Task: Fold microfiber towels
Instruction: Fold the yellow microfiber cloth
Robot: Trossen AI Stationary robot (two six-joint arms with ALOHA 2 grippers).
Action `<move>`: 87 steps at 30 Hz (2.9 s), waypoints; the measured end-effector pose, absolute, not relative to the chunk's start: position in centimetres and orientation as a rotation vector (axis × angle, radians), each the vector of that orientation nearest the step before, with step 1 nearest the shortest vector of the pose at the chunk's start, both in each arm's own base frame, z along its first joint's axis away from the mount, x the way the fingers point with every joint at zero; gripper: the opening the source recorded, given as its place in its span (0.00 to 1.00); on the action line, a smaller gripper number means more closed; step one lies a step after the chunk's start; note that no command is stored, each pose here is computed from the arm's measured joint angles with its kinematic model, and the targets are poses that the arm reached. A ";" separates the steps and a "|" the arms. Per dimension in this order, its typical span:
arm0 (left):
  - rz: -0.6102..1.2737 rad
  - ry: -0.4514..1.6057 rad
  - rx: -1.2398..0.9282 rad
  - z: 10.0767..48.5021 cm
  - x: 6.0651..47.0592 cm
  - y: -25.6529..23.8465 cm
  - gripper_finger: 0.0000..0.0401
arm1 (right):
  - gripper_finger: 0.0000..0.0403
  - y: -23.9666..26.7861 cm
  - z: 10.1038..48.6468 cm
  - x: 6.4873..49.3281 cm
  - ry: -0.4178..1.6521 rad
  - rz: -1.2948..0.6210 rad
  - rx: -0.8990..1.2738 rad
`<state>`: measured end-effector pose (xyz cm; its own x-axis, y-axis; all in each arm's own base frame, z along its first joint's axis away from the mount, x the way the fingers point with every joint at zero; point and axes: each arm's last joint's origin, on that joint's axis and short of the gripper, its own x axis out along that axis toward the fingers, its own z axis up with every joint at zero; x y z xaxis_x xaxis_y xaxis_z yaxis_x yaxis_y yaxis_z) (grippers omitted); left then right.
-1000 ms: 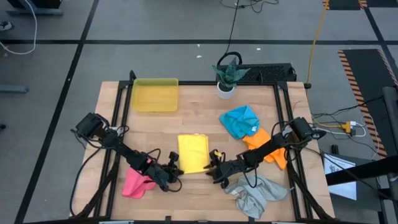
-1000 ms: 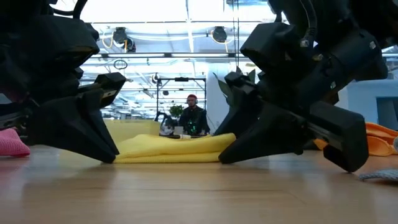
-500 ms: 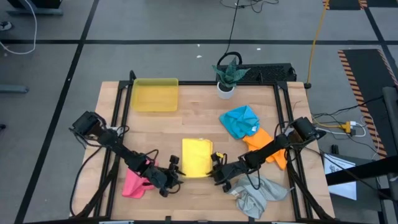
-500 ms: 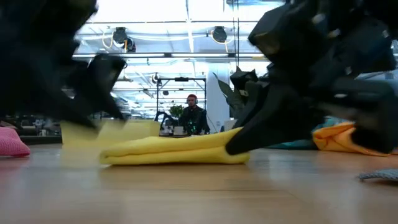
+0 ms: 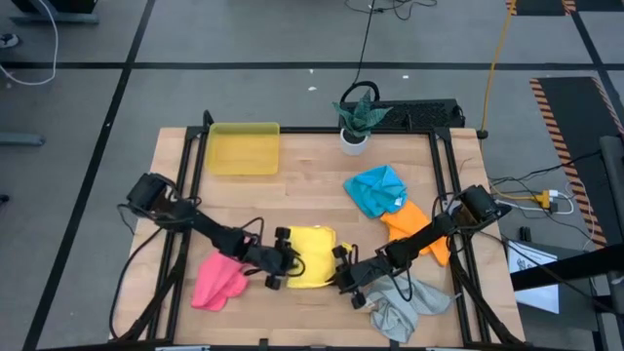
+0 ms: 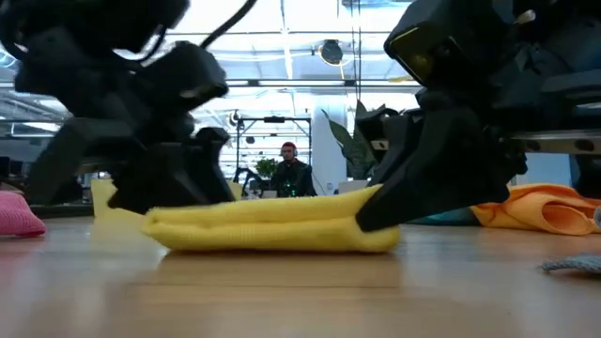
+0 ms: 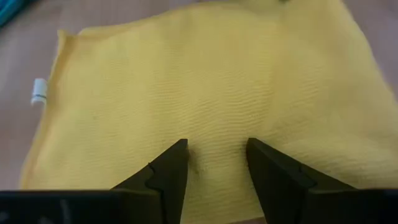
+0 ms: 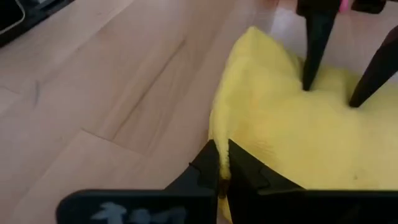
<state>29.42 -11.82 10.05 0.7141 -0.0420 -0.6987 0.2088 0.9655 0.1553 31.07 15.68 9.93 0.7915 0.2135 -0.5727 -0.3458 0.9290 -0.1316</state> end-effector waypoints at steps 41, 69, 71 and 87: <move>-0.379 0.621 0.202 11.9 29.2 -14.1 0.42 | 0.01 16.7 16.3 29.0 0.559 0.423 0.040; -0.216 0.702 0.228 10.1 29.3 -13.3 0.42 | 0.00 13.0 14.9 29.5 0.675 -0.087 0.256; -0.183 0.703 0.247 10.1 29.2 -13.3 0.42 | 0.00 12.9 14.9 29.5 0.674 -0.089 0.256; -0.195 0.604 0.271 14.3 27.4 -15.1 0.42 | 0.00 11.5 13.6 30.5 0.681 -0.143 0.257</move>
